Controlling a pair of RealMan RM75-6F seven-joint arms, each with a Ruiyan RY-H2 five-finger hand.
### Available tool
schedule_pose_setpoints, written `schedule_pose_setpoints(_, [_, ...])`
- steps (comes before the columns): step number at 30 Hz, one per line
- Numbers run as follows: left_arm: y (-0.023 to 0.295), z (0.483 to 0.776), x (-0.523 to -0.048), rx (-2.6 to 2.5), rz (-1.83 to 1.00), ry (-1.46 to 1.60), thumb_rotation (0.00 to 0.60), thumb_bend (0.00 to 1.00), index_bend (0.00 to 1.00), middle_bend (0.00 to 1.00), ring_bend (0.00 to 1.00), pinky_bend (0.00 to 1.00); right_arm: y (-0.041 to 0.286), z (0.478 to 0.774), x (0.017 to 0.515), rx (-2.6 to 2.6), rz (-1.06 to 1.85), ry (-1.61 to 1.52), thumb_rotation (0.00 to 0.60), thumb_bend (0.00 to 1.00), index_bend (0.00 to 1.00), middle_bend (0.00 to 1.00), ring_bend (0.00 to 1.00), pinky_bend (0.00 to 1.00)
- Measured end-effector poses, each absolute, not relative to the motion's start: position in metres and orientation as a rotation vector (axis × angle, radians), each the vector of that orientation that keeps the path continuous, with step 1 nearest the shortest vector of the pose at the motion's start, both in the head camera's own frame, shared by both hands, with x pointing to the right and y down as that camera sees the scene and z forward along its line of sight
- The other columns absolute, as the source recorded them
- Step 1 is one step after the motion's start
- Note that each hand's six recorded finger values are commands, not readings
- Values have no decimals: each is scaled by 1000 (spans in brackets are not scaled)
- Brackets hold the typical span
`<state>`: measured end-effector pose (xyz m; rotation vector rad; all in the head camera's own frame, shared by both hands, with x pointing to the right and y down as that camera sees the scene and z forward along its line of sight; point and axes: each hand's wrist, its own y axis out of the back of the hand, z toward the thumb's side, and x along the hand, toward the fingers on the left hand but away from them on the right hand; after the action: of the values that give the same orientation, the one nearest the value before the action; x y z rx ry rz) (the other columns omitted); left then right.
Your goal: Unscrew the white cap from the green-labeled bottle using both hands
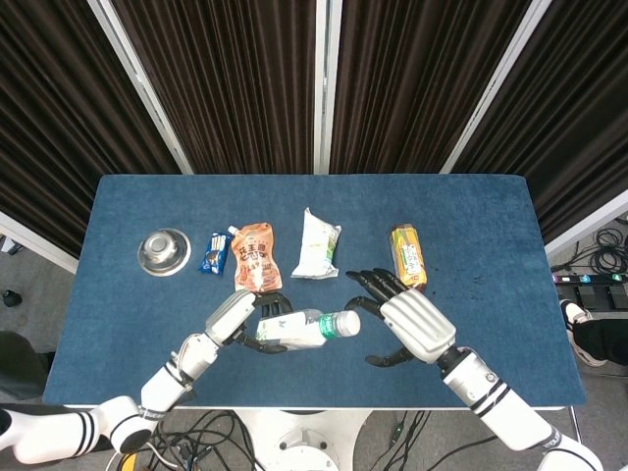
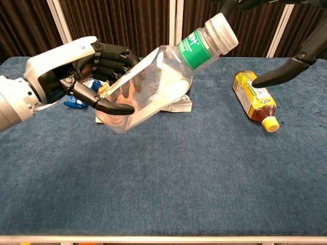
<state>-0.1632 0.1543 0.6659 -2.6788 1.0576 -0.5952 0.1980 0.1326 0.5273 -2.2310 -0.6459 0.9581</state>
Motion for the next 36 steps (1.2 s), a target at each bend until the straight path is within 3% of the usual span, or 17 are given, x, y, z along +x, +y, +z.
schedule_pose_setpoints(22, [156,669,-161,-2691,-602,1040,600,428,685,639,577,560,128,519,192,-2175,905,-661,587,13,302,36,0,0])
schedule_pose_setpoints(36, [152,666,-162,-2684,-593,1064,600,428,685,639,577,560,129,530,200,-2179,961,-659,589,14,301,38,0,0])
